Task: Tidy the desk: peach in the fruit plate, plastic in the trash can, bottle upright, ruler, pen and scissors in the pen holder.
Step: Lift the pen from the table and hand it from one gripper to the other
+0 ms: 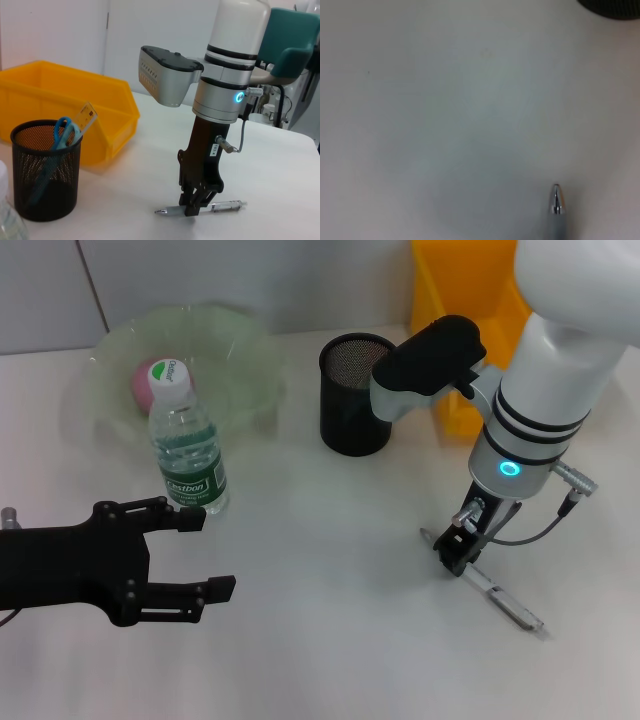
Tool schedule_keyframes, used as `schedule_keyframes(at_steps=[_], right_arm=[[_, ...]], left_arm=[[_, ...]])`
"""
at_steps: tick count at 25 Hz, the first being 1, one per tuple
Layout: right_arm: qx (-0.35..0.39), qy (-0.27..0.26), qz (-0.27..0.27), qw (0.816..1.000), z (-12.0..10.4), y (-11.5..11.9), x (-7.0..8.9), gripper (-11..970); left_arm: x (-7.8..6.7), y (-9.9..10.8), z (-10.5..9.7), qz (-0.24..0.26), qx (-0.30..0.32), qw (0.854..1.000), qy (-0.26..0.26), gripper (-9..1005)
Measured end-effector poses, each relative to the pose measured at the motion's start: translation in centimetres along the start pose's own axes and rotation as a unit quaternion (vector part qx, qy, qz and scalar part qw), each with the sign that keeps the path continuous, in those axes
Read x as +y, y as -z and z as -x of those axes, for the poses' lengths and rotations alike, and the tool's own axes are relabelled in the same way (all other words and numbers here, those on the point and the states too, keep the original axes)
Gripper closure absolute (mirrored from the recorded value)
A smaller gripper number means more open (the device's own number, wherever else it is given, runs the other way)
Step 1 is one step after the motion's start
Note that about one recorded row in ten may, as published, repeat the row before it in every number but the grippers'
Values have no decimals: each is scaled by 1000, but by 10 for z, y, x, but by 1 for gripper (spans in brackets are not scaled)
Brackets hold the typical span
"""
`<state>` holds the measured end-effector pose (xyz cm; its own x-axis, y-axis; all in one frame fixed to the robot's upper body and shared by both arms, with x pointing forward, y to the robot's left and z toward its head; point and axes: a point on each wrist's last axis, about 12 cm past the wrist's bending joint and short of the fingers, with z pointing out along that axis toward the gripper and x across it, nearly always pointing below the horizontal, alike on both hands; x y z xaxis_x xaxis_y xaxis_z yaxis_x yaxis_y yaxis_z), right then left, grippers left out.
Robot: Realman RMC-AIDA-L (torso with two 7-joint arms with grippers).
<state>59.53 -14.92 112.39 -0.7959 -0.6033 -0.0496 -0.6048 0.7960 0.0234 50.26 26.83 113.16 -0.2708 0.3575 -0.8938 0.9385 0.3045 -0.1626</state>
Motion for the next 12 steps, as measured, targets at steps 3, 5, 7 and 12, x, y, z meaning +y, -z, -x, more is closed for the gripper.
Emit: schedule_keyframes(at_steps=[3, 5, 7, 12], right_arm=[[1, 0, 0, 1000, 0, 0, 0, 774], [1, 0, 0, 1000, 0, 0, 0, 787], [1, 0, 0, 1000, 0, 0, 0, 794], [-2, 3, 0, 1000, 0, 0, 0, 801]], left_arm=[[0, 0, 0, 0, 0, 1000, 0, 215], [0, 0, 0, 0, 0, 1000, 0, 215], [0, 0, 0, 0, -1, 1000, -1, 215], [0, 0, 0, -1, -1, 1000, -1, 216]])
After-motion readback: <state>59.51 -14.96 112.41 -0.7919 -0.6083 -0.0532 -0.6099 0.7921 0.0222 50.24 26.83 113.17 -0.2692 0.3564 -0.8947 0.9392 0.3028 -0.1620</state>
